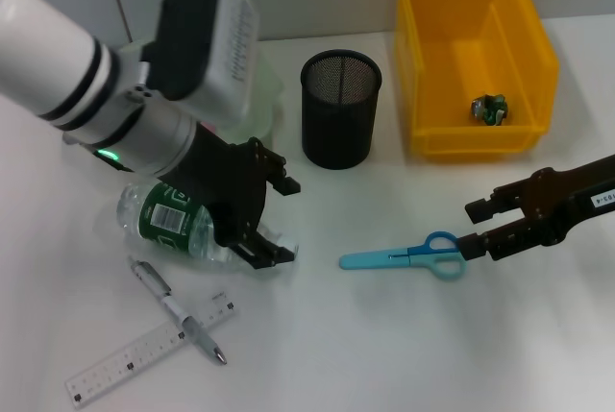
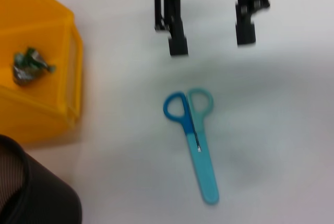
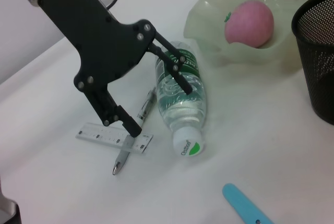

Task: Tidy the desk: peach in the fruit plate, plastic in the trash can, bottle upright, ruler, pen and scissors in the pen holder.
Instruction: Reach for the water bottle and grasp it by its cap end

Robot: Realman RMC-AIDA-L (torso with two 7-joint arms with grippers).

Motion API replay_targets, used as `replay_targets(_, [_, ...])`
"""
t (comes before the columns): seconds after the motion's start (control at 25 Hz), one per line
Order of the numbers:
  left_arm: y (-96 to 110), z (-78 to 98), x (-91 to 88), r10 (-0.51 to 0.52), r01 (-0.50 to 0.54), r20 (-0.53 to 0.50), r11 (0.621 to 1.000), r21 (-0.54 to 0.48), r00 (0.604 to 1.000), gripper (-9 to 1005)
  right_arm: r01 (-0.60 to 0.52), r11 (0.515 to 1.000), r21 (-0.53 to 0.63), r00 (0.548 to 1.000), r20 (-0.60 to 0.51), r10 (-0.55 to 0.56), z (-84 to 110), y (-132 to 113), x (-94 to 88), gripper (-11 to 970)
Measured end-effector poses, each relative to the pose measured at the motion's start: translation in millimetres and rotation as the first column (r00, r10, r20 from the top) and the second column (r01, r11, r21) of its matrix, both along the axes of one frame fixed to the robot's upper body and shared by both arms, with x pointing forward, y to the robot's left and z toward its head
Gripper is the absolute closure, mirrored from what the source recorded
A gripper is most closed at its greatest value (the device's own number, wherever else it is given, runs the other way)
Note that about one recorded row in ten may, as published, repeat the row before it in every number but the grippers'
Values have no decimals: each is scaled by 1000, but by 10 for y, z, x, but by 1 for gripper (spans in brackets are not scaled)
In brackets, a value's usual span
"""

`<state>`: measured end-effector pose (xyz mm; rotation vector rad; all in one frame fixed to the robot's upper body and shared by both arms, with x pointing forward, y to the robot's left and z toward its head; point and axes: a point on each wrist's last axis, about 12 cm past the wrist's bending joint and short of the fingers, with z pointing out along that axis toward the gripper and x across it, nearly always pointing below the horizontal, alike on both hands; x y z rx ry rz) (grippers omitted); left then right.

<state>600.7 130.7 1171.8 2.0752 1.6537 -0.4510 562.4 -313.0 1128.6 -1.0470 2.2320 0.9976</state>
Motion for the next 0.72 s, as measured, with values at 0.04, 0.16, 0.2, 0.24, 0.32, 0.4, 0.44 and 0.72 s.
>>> replay_targets(0.04, [-30,7,1,-5,5,5,1000,22,1000,180,0,1000,-2,1000,-1,0,13,1,9,196])
replay_targets(0.16, [-111,26,6,-21,19,23,996,86,1000,180,2,1000,-4,1000,-3,-2,46,12,40,196])
replay_targets(0.2, [-148,46,21,-24,20,31,994,108,999,180,2,1000,-4,1000,-4,-2,54,18,49,196])
replay_targets(0.24, [-148,46,21,-24,20,31,994,108,999,181,3,1000,-4,1000,-6,-3,61,22,56,196])
replay_targets(0.32, [-197,74,51,-23,18,37,991,135,999,181,6,1000,-3,1000,-13,-6,76,37,73,196])
replay_targets(0.4, [-213,77,59,-23,17,37,989,144,999,182,7,1000,-3,1000,-17,-7,75,43,76,196])
replay_targets(0.44, [-224,73,65,-23,18,36,988,152,999,182,7,1000,-5,1000,-22,-7,76,48,79,196])
replay_targets(0.72, [-258,28,56,-43,37,30,982,188,999,183,-7,998,-55,999,-53,4,97,81,126,196])
